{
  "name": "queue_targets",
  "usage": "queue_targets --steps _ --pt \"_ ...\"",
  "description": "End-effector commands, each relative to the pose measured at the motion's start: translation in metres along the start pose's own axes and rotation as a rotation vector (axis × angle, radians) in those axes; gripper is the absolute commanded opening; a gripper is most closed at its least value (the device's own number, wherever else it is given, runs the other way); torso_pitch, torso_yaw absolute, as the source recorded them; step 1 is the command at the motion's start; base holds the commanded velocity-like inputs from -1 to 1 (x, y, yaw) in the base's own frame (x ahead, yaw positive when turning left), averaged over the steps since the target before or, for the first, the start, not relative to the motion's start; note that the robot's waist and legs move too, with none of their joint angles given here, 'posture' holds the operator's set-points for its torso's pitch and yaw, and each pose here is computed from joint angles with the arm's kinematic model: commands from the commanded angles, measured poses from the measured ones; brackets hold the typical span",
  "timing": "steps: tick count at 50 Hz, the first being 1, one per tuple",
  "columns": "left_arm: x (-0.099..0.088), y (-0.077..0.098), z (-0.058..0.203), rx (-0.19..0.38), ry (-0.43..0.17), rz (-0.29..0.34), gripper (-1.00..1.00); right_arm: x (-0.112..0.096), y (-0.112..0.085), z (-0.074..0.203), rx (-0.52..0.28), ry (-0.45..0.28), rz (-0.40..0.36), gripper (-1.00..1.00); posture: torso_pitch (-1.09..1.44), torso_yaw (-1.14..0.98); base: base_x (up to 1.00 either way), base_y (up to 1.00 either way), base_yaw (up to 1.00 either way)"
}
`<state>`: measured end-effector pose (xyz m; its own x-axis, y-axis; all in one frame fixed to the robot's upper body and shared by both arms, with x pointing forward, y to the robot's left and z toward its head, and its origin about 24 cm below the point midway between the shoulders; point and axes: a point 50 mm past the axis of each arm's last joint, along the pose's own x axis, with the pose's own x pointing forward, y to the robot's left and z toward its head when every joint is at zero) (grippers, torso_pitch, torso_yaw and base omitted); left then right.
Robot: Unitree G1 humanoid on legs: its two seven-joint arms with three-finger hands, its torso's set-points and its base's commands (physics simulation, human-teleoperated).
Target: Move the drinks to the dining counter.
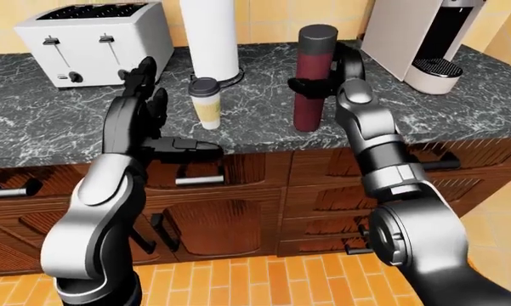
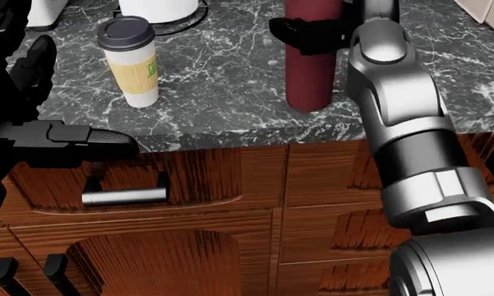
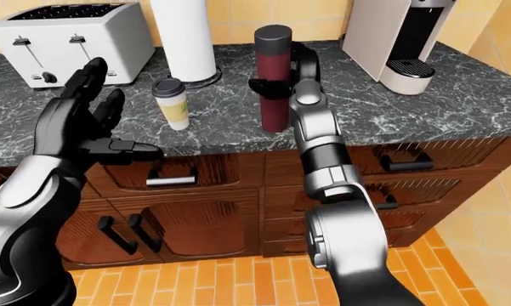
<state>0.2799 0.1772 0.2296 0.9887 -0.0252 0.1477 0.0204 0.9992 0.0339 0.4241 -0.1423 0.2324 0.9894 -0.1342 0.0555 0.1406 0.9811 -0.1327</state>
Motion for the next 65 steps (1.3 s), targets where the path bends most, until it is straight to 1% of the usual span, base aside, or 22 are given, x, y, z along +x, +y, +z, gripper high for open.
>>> queue_targets --steps 1,5,9,14,16,18,19,21,27,32,33,34,35,39,40,45,46,50,55,58,62,65 --pt "-0.002 0.001 0.015 0.010 -0.084 0.007 1.00 -0.001 -0.003 0.026 0.018 -0.091 0.001 -1.00 0.00 0.00 0.00 0.00 0.00" --pt "0.000 -0.002 0.013 0.010 -0.082 0.003 1.00 -0.005 -0.009 0.032 0.011 -0.117 0.000 -1.00 0.00 0.00 0.00 0.00 0.00" --pt "0.002 -0.001 0.015 0.012 -0.082 0.011 1.00 -0.017 -0.016 0.041 0.010 -0.151 0.010 -1.00 0.00 0.00 0.00 0.00 0.00" --pt "0.009 0.001 0.026 0.023 -0.095 0.037 1.00 -0.038 -0.028 0.061 0.025 -0.205 0.023 -1.00 0.00 0.00 0.00 0.00 0.00" --pt "0.012 0.001 0.032 0.028 -0.104 0.051 1.00 -0.053 -0.032 0.070 0.027 -0.242 0.015 -1.00 0.00 0.00 0.00 0.00 0.00" --pt "0.016 0.000 0.033 0.035 -0.098 0.057 1.00 -0.066 -0.038 0.078 0.042 -0.266 0.015 -1.00 0.00 0.00 0.00 0.00 0.00" --pt "0.018 0.000 0.033 0.037 -0.097 0.061 1.00 -0.072 -0.041 0.081 0.042 -0.284 0.002 -1.00 0.00 0.00 0.00 0.00 0.00" --pt "0.025 0.002 0.032 0.041 -0.098 0.077 1.00 -0.084 -0.046 0.084 0.042 -0.301 -0.001 -1.00 0.00 0.00 0.00 0.00 0.00" --pt "0.031 0.001 0.035 0.053 -0.095 0.086 1.00 -0.100 -0.057 0.085 0.052 -0.309 -0.001 -1.00 0.00 0.00 0.00 0.00 0.00" --pt "0.040 -0.001 0.029 0.070 -0.070 0.093 1.00 -0.115 -0.065 0.091 0.062 -0.330 -0.003 -1.00 0.00 0.00 0.00 0.00 0.00" --pt "0.041 0.000 0.029 0.071 -0.069 0.098 1.00 -0.116 -0.066 0.093 0.063 -0.333 -0.004 -1.00 0.00 0.00 0.00 0.00 0.00" --pt "0.043 0.001 0.029 0.090 -0.071 0.118 1.00 -0.118 -0.067 0.094 0.064 -0.338 -0.003 -1.00 0.00 0.00 0.00 0.00 0.00" --pt "0.044 0.000 0.028 0.090 -0.068 0.121 1.00 -0.119 -0.068 0.096 0.065 -0.341 -0.002 -1.00 0.00 0.00 0.00 0.00 0.00" --pt "0.051 -0.006 0.029 0.126 -0.077 0.130 1.00 -0.125 -0.071 0.097 0.073 -0.351 -0.002 -1.00 0.00 0.00 0.00 0.00 0.00" --pt "0.053 -0.008 0.028 0.126 -0.076 0.129 1.00 -0.125 -0.072 0.096 0.074 -0.349 -0.001 -1.00 0.00 0.00 0.00 0.00 0.00" --pt "0.067 -0.014 0.023 0.168 -0.081 0.148 1.00 -0.125 -0.072 0.095 0.075 -0.347 0.000 -1.00 0.00 0.00 0.00 0.00 0.00" --pt "0.069 -0.015 0.024 0.163 -0.080 0.146 1.00 -0.125 -0.072 0.095 0.075 -0.347 0.001 -1.00 0.00 0.00 0.00 0.00 0.00" --pt "0.075 -0.021 0.021 0.179 -0.076 0.140 1.00 -0.125 -0.069 0.095 0.078 -0.346 0.006 -1.00 0.00 0.00 0.00 0.00 0.00" --pt "0.082 -0.021 0.016 0.190 -0.064 0.147 1.00 -0.124 -0.063 0.097 0.085 -0.349 0.018 -1.00 0.00 0.00 0.00 0.00 0.00" --pt "0.086 -0.023 0.013 0.194 -0.056 0.144 1.00 -0.124 -0.063 0.098 0.083 -0.350 0.018 -1.00 0.00 0.00 0.00 0.00 0.00" --pt "0.096 -0.026 0.006 0.212 -0.038 0.148 1.00 -0.124 -0.063 0.098 0.084 -0.351 0.018 -1.00 0.00 0.00 0.00 0.00 0.00" --pt "0.102 -0.026 0.005 0.212 -0.029 0.152 1.00 -0.124 -0.063 0.096 0.084 -0.349 0.018 -1.00 0.00 0.00 0.00 0.00 0.00"
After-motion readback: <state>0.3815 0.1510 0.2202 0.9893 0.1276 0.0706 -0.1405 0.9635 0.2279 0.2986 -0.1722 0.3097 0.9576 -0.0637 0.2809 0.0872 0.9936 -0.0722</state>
